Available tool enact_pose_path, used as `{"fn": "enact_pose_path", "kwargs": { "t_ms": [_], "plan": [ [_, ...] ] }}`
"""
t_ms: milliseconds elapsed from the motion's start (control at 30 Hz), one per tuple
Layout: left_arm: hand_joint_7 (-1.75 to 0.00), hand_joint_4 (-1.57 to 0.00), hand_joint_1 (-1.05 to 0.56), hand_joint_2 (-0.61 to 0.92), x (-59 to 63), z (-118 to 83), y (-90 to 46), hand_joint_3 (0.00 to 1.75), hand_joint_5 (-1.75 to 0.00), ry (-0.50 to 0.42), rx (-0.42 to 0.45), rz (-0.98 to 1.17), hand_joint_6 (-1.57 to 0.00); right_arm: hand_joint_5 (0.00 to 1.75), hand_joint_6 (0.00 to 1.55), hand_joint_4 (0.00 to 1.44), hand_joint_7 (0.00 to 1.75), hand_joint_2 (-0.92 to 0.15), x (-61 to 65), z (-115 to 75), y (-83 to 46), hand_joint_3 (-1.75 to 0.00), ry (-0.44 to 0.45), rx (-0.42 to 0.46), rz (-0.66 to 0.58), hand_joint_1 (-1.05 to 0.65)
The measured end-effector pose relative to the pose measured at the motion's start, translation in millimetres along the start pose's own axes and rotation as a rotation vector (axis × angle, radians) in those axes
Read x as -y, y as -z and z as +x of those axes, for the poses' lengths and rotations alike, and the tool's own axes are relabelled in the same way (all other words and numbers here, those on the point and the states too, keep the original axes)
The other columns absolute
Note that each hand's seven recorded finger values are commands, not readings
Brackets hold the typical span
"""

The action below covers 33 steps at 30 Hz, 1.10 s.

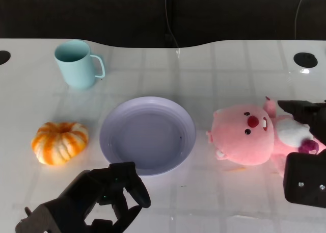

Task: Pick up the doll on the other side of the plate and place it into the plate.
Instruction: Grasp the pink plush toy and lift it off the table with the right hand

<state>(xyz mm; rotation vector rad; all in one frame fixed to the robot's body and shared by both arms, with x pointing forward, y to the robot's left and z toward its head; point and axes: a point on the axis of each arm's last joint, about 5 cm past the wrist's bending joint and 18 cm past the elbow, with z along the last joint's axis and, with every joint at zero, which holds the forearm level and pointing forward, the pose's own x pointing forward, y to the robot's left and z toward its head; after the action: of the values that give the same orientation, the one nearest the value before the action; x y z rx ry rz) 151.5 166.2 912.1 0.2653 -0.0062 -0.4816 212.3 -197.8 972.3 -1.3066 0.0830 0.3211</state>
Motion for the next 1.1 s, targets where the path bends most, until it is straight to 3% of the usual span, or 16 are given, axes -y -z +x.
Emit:
{"fn": "enact_pose_path", "kwargs": {
  "t_ms": [433,900,1033,1100],
  "plan": [
    [-1.42,-0.63,-0.2,0.57,-0.7,0,0.3,1.0,-1.75,-0.002,0.001,-0.007,-0.64,0.29,0.12,0.04,0.03,-0.92,-16.4,44.2,0.2,-0.02,-0.137,-0.067,-0.079,-0.74],
    [-1.41,-0.63,-0.2,0.56,0.8,-2,1.0,1.0,-1.75,-0.001,-0.002,-0.006,-0.64,0.19,0.24,0.19,0.04,-0.92,-39.0,93.9,-7.1,-0.11,-0.208,-0.082,-0.152,-0.76],
    [-1.41,-0.65,-0.22,0.55,1.7,-2,0.5,1.01,-1.75,0.002,0.0,-0.003,-0.65,0.16,0.48,0.39,0.06,-0.92,-45.4,100.9,-8.1,-0.1,-0.18,-0.077,-0.167,-0.61],
    [-1.41,-0.65,-0.23,0.55,1.8,-2,0.4,1.02,-1.75,0.003,-0.001,-0.001,-0.65,0.14,0.67,0.58,0.06,-0.92,-49.7,102.4,-8.3,-0.05,-0.136,-0.077,-0.156,-0.5]
  ]
}}
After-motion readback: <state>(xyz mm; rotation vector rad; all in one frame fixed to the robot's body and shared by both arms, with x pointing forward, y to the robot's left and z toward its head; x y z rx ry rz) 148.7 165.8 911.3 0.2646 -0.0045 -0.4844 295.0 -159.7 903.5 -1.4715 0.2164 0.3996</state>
